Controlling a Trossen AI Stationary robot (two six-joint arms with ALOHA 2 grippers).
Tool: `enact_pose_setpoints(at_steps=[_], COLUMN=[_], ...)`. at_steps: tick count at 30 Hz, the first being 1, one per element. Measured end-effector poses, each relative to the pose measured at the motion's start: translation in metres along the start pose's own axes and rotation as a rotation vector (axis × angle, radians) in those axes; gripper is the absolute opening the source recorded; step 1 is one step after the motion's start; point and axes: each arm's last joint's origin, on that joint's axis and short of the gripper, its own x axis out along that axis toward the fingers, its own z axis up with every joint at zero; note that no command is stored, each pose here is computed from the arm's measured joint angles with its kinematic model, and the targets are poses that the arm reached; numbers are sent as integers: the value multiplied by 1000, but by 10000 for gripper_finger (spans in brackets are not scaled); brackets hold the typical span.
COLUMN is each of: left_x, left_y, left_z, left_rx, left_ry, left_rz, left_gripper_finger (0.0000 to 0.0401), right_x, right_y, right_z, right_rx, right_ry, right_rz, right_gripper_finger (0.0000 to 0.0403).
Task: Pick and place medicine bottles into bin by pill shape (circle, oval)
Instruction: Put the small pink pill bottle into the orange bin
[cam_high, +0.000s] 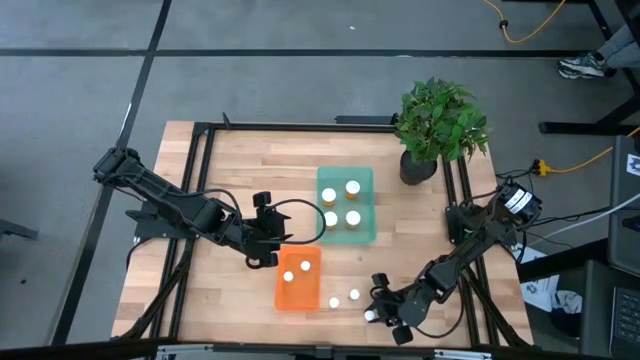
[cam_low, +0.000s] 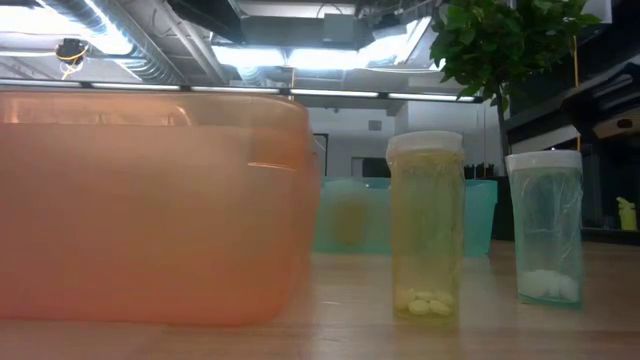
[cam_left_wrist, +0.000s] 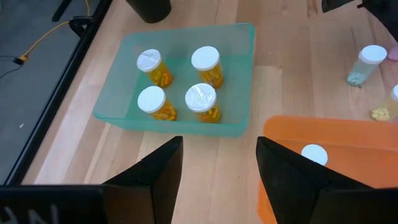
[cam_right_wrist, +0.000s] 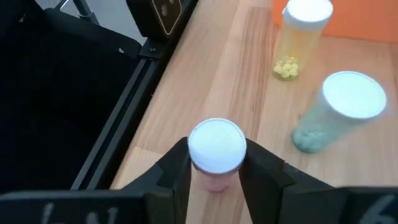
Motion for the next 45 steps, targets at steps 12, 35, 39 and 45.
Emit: enact_pose_setpoints(at_steps=[12, 35, 39, 45], left_x=[0, 0, 0, 0], left_y=[0, 3, 3, 3], left_z=[0, 1, 1, 1], left_rx=[-2, 49, 50, 49], left_ry=[-3, -29, -32, -32], left_rz=[-1, 86, 95, 95], left_gripper_finger=[195, 195, 195, 195], right_x=[-21, 14, 42, 66], right_y=[-5, -87, -100, -104], right_z=[59, 159, 154, 166], right_rx=[-173, -183, -127, -101], right_ry=[-24, -288, -246, -194], right_rz=[-36, -184, -133, -86], right_gripper_finger=[106, 104, 105, 104])
